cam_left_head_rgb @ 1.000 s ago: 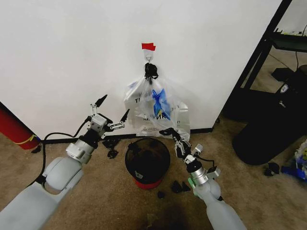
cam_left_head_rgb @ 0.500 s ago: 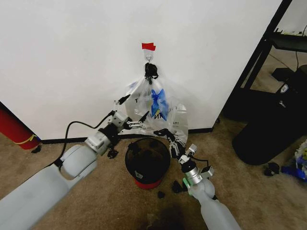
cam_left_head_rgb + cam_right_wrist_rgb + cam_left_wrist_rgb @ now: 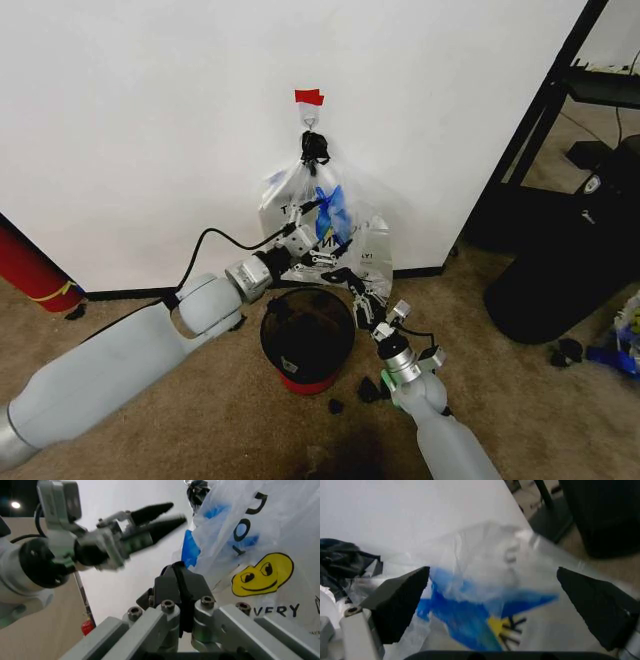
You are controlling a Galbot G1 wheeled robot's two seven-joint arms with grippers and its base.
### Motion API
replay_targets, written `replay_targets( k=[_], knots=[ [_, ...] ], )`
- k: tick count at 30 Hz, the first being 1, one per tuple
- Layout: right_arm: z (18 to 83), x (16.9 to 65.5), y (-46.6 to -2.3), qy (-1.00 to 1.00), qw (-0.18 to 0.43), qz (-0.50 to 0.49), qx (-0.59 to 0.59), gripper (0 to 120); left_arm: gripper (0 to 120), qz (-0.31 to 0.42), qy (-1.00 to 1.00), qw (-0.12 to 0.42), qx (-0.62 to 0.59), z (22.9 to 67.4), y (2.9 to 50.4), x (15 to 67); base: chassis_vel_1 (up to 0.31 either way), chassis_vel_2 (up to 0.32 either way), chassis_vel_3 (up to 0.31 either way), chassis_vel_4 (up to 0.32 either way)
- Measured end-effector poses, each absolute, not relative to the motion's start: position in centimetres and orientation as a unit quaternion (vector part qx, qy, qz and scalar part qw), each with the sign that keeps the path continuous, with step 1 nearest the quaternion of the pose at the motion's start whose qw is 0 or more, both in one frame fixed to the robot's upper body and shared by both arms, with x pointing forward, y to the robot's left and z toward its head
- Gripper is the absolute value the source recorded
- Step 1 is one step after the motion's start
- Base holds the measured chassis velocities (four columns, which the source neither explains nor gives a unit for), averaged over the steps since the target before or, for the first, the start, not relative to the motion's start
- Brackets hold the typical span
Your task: Pick up the garbage bag from the wall and place it over the trash bin.
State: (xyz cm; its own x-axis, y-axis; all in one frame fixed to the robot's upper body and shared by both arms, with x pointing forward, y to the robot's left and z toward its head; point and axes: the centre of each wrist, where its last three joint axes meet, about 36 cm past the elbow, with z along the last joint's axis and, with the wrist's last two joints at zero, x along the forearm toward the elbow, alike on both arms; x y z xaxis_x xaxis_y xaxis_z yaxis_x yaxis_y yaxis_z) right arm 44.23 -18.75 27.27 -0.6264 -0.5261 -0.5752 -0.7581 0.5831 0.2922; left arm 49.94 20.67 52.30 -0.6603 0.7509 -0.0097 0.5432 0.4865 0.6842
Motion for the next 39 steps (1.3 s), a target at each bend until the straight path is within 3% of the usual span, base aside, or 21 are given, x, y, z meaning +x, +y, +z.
replay_targets(
  k=[8, 26, 39],
  knots=[
    [27.3, 44.2, -18.8, 0.862, 0.221, 0.264, -0.372, 0, 100, 0.428, 0.82, 0.146, 0.35, 51.8, 21.6, 50.9, 0.0, 0.0, 0.0, 0.0],
    [27.1, 44.3, -18.6, 0.861, 0.221, 0.262, -0.376, 0, 100, 0.486, 0.817, 0.132, 0.281, 51.0, 21.4, 52.3, 0.0, 0.0, 0.0, 0.0],
    [26.9, 44.4, -18.6, 0.861, 0.221, 0.262, -0.375, 0, 57, 0.485, 0.824, 0.138, 0.258, 51.3, 20.9, 51.7, 0.0, 0.0, 0.0, 0.0]
  ],
)
